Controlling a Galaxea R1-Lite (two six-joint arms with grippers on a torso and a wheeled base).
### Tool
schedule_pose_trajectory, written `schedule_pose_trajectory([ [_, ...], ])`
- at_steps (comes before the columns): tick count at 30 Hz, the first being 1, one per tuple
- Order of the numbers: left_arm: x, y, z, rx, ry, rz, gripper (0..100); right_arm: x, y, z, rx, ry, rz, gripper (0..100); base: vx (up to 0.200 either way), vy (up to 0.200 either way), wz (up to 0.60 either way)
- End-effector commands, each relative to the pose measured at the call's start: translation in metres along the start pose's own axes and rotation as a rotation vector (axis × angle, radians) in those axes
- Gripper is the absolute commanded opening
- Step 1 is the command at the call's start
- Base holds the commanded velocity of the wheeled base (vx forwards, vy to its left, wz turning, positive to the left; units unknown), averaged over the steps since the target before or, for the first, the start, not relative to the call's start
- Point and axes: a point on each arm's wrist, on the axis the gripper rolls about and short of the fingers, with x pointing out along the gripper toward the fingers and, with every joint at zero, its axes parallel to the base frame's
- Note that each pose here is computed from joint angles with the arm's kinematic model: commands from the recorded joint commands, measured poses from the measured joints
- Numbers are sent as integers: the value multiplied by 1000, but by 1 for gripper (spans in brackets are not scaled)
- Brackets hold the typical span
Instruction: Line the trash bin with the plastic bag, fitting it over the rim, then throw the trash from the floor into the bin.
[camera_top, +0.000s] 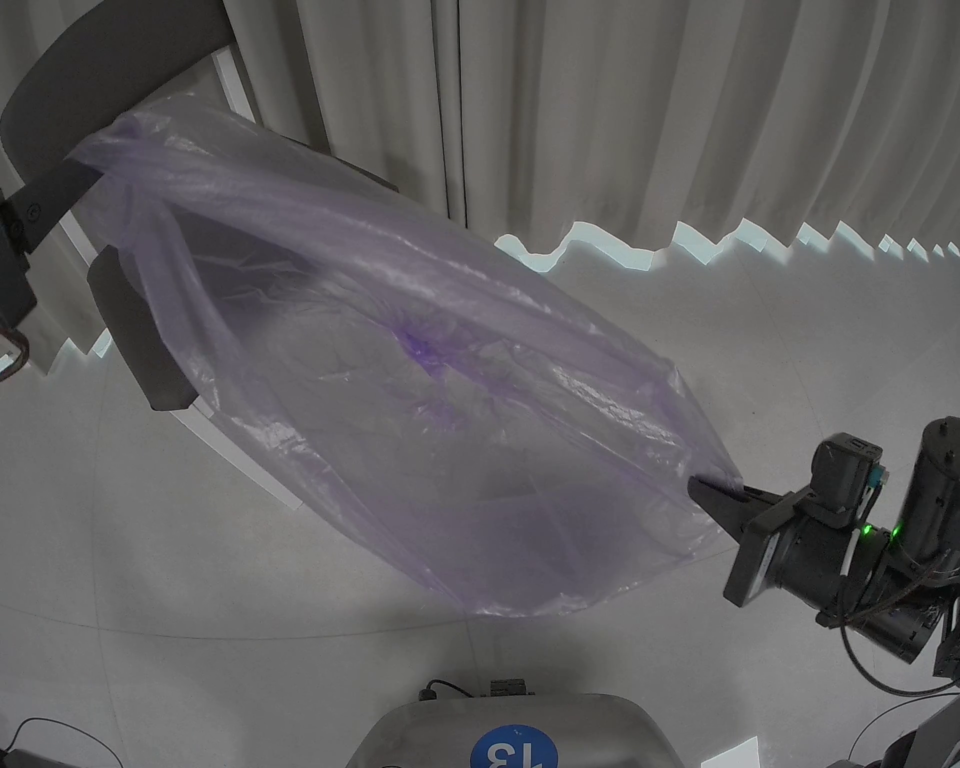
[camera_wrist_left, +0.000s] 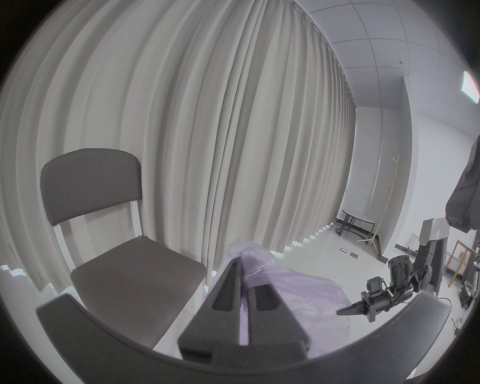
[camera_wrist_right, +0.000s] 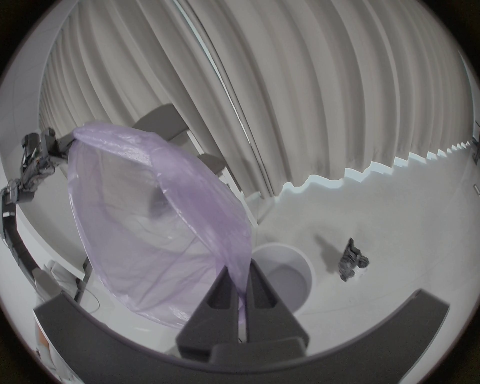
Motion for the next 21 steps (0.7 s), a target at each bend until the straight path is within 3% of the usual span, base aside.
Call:
schedule_pose_trajectory([
  [1,19,-6,-13,-6,52,-29,0,-28,-7,13,4,-15,-5,0,0,0,0],
  [6,24,-9,-23,-12,88,-48,0,-40,-13,13,-11,22,-52,0,0,0,0],
  [15,42,-23,-62,-55,237,-104,0,-52,-35,10,-4,77,-149,0,0,0,0],
  [21,53,-31,-77,-53,295,-132,0,-58,-41,14,6,91,-141,0,0,0,0],
])
